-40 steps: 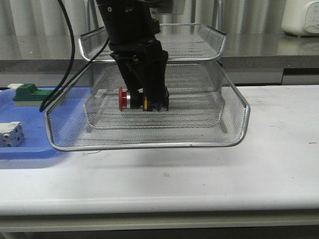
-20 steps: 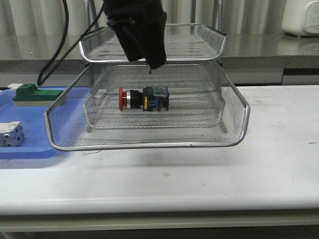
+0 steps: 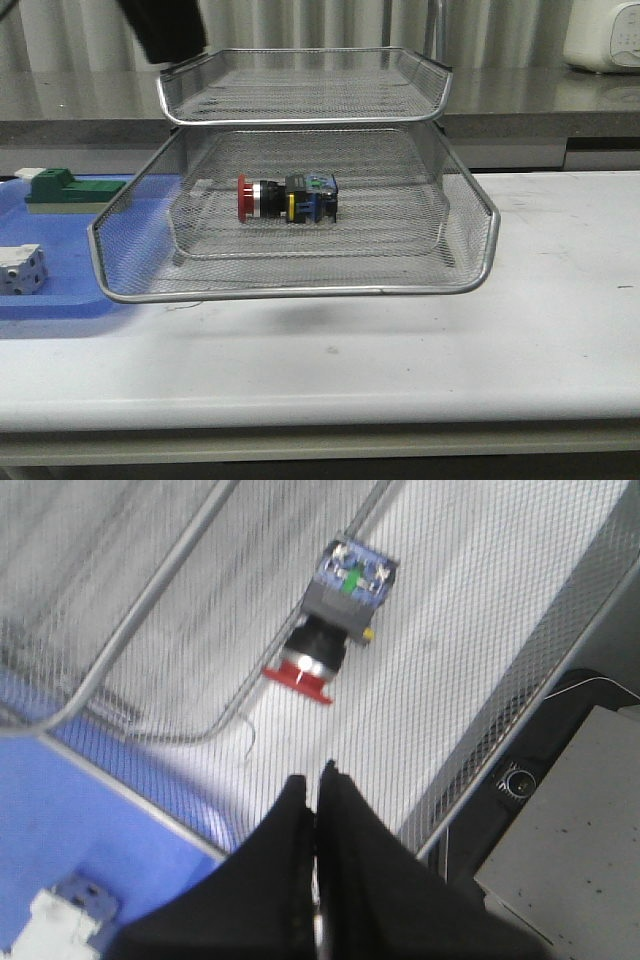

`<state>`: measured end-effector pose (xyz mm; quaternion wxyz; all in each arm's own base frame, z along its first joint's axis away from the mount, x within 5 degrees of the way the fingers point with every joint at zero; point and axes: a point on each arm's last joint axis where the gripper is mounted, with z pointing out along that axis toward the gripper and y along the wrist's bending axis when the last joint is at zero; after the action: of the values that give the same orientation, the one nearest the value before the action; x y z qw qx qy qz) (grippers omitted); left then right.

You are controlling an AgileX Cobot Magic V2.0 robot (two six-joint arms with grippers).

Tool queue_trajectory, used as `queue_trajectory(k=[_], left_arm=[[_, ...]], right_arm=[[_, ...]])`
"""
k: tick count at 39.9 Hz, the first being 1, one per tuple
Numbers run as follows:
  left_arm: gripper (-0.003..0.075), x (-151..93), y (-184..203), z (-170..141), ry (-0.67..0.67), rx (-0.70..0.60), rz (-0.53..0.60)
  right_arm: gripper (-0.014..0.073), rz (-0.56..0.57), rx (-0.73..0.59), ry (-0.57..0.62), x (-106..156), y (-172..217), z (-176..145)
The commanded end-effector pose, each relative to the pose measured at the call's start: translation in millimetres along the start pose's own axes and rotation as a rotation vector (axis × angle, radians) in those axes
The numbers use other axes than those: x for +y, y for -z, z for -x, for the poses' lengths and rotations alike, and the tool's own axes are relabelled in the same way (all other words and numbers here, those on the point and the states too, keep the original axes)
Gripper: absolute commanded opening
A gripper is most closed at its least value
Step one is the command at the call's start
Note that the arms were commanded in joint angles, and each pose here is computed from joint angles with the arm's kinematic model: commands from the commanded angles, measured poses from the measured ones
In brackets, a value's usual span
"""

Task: Place button on rack with both arms
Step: 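Raise and withdraw the left gripper from the rack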

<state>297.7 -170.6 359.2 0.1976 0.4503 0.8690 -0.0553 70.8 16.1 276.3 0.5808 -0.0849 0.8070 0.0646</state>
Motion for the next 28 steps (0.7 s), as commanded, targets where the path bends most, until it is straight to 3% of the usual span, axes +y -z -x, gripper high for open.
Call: queue_trajectory(k=[1, 6, 13, 28], left_arm=[[-0.0019, 7, 30, -28, 0.115, -0.044, 0.032], [-0.0019, 22, 33, -65, 0.281, -0.149, 0.076], [-0.0019, 24, 30, -117, 0.469, -0.311, 0.170], [-0.0019, -35, 35, -192, 0.517, -0.585, 0.361]], right_arm=[[-0.0059, -0.009, -0.096, 0.004, -1, 3, 14], [-0.0059, -0.009, -0.096, 0.004, -1, 3, 14], [-0.0059, -0.009, -0.096, 0.004, -1, 3, 14], [-0.0059, -0.009, -0.098, 0.004, -1, 3, 15]])
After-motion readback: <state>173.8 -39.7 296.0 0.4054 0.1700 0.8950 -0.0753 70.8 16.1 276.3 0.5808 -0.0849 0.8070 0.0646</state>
